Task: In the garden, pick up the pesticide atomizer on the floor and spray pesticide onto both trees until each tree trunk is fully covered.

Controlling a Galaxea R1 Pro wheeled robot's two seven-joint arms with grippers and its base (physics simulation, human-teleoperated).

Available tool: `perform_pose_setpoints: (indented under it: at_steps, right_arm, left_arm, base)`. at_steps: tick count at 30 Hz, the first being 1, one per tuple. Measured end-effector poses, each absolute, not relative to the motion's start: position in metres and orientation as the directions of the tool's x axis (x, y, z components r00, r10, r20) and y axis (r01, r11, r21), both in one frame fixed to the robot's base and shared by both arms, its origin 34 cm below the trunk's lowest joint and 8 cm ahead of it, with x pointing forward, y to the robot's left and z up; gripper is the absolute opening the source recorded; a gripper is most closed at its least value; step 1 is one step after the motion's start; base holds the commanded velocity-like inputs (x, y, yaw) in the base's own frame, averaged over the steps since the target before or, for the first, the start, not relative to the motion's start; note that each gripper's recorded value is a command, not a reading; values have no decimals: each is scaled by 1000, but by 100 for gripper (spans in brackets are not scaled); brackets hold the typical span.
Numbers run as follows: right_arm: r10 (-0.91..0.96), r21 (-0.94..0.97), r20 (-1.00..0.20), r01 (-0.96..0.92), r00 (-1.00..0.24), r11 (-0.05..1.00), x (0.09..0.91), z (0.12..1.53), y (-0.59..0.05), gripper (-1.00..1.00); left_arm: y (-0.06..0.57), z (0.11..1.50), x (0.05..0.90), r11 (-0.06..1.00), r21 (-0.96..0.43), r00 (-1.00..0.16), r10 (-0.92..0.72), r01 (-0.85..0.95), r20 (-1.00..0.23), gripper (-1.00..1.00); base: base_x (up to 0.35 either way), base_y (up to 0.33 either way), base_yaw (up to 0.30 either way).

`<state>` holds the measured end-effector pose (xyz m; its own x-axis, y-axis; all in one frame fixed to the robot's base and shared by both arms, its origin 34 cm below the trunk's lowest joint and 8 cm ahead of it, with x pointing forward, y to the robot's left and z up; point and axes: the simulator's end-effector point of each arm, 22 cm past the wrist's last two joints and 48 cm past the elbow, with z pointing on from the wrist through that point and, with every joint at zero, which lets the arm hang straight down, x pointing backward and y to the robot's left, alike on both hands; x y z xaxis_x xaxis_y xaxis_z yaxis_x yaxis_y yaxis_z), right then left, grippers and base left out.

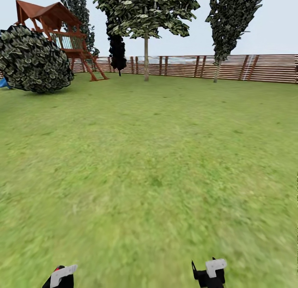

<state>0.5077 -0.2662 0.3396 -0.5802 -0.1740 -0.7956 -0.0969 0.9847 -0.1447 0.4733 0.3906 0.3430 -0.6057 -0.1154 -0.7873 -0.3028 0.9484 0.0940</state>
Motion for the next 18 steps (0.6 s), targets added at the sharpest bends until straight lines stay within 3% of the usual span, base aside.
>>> perform_pose_setpoints:
  at_steps: [18]
  right_arm:
    - [-174, -144, -796, -98, -580, 985, 508, 340, -266, 100]
  left_arm:
    - [391, 343, 473, 948, 94, -605, -115, -303, -787, -100]
  base:
    - [340, 0, -16]
